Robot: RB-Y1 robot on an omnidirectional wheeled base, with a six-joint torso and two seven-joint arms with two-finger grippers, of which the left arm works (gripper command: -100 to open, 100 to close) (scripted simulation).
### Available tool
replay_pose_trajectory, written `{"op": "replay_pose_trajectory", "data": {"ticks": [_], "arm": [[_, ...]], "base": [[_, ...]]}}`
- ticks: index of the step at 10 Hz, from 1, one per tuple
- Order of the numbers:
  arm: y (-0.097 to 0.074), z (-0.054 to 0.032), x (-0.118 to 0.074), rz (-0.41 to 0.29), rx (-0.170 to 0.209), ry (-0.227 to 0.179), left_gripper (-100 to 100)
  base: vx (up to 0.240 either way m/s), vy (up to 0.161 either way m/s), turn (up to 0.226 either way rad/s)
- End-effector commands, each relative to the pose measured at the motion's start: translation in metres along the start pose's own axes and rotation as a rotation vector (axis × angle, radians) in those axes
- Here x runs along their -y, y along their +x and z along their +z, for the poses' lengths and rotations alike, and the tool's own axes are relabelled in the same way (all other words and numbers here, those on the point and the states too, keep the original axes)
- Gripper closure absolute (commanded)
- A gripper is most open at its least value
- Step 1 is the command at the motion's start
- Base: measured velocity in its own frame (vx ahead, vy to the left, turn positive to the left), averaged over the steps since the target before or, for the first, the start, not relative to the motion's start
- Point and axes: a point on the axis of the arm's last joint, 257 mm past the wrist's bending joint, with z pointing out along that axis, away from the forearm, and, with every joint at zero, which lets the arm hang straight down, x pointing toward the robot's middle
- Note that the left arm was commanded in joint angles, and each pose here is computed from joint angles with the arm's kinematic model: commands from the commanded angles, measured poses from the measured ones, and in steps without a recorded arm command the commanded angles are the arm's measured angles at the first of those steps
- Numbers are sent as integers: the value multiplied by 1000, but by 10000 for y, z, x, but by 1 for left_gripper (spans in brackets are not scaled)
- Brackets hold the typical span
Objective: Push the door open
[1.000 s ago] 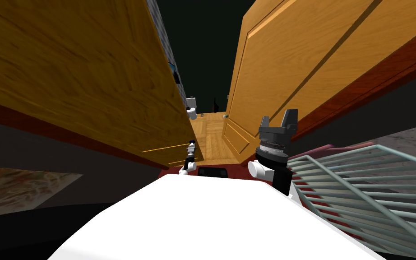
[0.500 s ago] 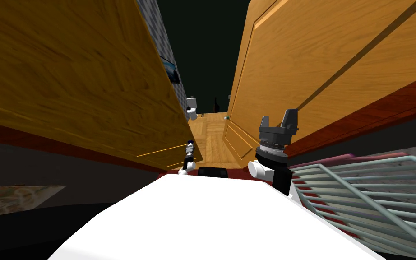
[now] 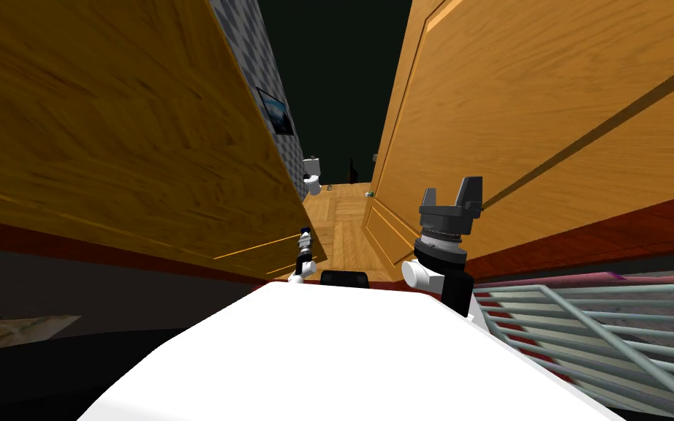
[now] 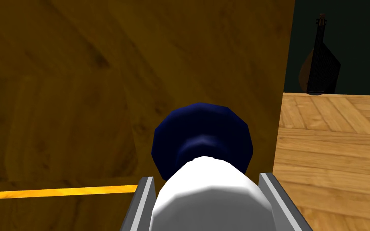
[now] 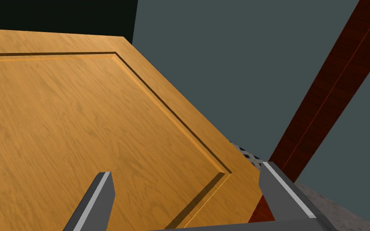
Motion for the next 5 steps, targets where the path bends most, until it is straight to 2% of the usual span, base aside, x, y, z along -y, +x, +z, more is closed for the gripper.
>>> {"op": "replay_pose_trajectory", "data": {"ticks": [1,5], "arm": [[52,59,221,6,-17,46,100],[44,72,400,4,-15,99,100]], "base": [[214,-38,53],[168,-26,45]]}}
